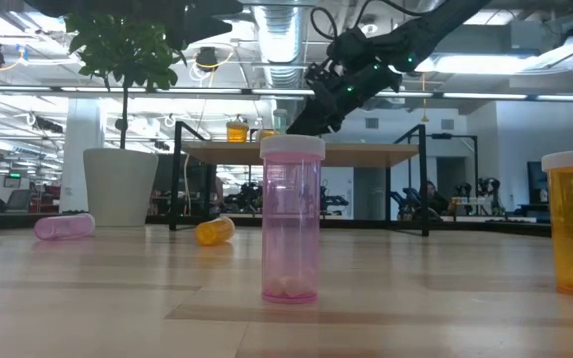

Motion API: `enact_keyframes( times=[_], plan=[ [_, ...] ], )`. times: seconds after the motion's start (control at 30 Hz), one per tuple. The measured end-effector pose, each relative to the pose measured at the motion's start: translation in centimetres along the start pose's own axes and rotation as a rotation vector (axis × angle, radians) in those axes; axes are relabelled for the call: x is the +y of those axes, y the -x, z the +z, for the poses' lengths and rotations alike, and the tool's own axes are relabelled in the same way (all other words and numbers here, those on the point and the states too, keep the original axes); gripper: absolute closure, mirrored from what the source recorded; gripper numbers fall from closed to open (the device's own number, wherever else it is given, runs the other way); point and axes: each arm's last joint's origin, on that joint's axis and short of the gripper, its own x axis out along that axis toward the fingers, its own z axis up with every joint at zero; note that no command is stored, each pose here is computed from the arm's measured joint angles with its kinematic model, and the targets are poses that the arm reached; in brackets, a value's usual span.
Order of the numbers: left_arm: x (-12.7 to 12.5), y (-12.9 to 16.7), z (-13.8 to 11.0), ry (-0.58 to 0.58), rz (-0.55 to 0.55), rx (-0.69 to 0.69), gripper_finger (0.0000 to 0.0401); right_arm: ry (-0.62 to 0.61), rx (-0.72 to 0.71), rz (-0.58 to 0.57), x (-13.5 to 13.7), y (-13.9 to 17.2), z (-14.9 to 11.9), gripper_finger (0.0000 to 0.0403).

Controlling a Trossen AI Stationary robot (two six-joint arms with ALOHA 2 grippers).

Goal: Pick and place medicine bottles onto shelf by color
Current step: Adjust the large orange pill bottle on the shelf, then adjust the green pill bottle on the shelf

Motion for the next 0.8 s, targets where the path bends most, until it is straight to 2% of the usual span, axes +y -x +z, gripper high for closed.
enact_keyframes(
  times=[0.47,0.8],
  plan=[
    [-0.01,-0.01,-0.09,0.002,0.000,0.009,0.0095,0.000,0.001,0.000,0.00,0.05,0.00,0.0276],
    [-0.01,-0.01,-0.09,0.002,0.000,0.009,0.0095,-0.006,0.014,0.002,-0.01,0.06,-0.13,0.0275]
  ],
)
